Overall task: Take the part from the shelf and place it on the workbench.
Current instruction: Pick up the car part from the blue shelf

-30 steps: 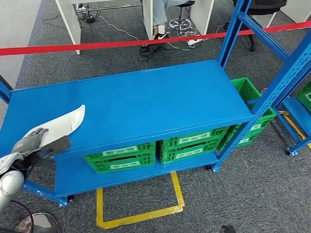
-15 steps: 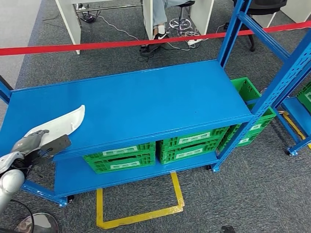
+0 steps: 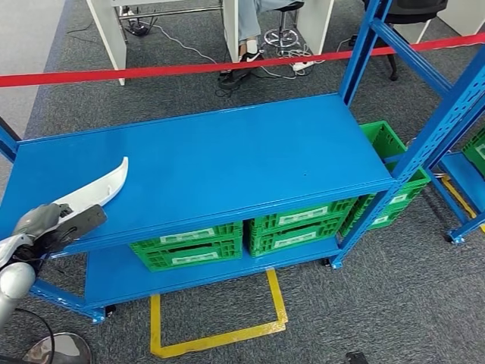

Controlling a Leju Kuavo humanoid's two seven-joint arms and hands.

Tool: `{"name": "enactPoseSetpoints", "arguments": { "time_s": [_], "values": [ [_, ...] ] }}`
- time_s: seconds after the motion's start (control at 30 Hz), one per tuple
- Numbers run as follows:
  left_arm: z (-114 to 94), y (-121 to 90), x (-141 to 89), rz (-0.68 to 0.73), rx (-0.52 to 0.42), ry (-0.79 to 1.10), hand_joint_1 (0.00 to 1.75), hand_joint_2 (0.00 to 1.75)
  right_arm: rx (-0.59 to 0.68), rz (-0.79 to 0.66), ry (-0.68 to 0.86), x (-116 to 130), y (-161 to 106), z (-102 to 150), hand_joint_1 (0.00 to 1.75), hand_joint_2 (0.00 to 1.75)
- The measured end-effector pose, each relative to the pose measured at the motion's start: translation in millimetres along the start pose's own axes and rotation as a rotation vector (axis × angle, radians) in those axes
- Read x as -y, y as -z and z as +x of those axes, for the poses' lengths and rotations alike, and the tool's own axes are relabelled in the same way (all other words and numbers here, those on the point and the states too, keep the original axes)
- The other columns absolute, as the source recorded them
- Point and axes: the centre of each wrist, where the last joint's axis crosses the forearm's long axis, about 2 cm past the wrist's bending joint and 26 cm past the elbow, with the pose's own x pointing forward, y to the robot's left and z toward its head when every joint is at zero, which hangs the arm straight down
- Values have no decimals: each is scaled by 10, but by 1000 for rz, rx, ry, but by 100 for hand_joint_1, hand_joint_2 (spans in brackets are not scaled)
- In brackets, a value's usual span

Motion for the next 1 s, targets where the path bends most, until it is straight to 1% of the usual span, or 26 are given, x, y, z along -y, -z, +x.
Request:
{"name": "enactPoseSetpoints", "arguments": {
  "time_s": [0.2,0.53,0.67,0.73,0.8,0.9,1.0],
  "values": [
    [-29,-6,-10,4,26,-39,175,175,5,3,-6,7,-4,7,0,175],
    [-58,-23,11,16,34,-60,175,175,8,8,-11,15,-17,3,0,175],
    [-68,-49,27,41,51,-82,175,175,7,7,-10,15,-22,-1,0,175],
    [-65,-88,49,69,80,-103,175,175,5,5,-7,18,-28,-2,0,175],
    [-37,-160,86,102,131,-142,175,175,5,5,-2,20,-39,-7,0,175],
    [63,-323,145,150,227,-235,175,175,9,10,4,22,-58,-13,0,175],
    [158,-465,176,184,282,-299,175,175,11,13,5,26,-70,-17,0,175]
  ]
}}
